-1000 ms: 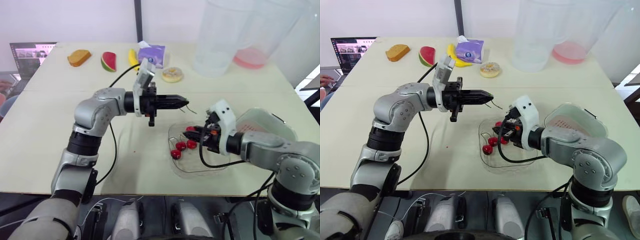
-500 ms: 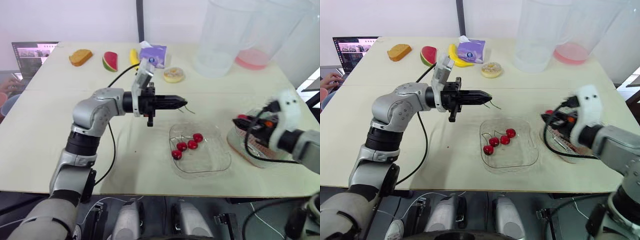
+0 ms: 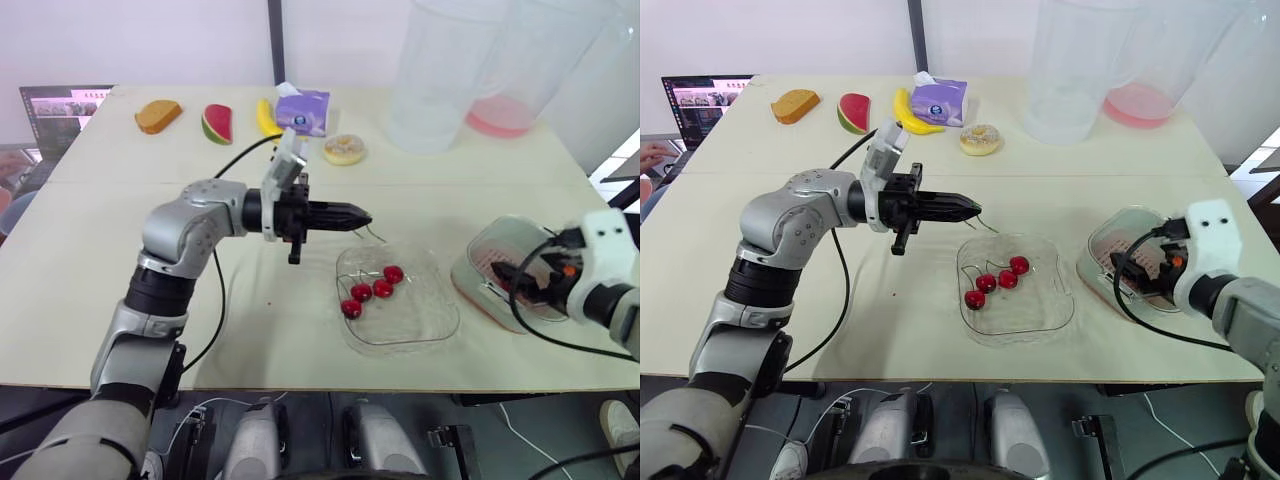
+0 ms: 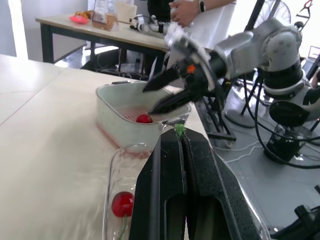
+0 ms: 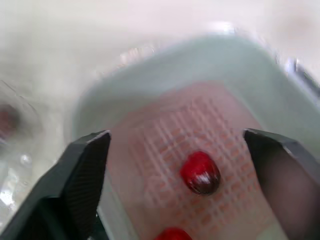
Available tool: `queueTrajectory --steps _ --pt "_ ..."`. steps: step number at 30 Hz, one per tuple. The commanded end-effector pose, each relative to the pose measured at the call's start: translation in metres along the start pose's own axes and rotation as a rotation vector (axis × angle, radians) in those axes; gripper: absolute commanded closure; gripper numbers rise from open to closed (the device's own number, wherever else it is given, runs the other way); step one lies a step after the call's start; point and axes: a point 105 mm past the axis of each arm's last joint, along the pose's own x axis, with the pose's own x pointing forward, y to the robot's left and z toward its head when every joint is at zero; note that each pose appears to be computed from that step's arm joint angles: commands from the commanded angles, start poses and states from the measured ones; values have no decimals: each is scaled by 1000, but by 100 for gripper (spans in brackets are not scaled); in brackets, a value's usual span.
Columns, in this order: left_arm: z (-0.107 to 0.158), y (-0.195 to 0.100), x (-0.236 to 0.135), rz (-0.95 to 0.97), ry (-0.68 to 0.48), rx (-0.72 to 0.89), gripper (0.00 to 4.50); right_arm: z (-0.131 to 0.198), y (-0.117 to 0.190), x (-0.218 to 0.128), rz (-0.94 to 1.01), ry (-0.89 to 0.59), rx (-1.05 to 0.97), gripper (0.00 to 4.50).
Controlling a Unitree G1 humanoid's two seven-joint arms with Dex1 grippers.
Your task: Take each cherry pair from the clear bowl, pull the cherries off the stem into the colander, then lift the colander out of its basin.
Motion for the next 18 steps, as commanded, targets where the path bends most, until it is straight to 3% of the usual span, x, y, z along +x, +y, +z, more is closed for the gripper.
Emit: queueTrajectory --steps 1,6,9,12,18 --pt "9 -5 -5 -4 1 68 450 41 18 -24 128 -184 -102 4" --pt "10 -13 -20 -9 23 108 450 61 76 -55 546 -347 -201 4" --pt "5 -17 -31 -2 66 123 450 49 105 -60 743 -296 -246 4" --pt "3 -24 -40 1 92 119 450 30 121 -51 813 -203 -307 4" --pt "-12 -29 -62 112 142 92 450 25 120 -37 811 -191 -336 4"
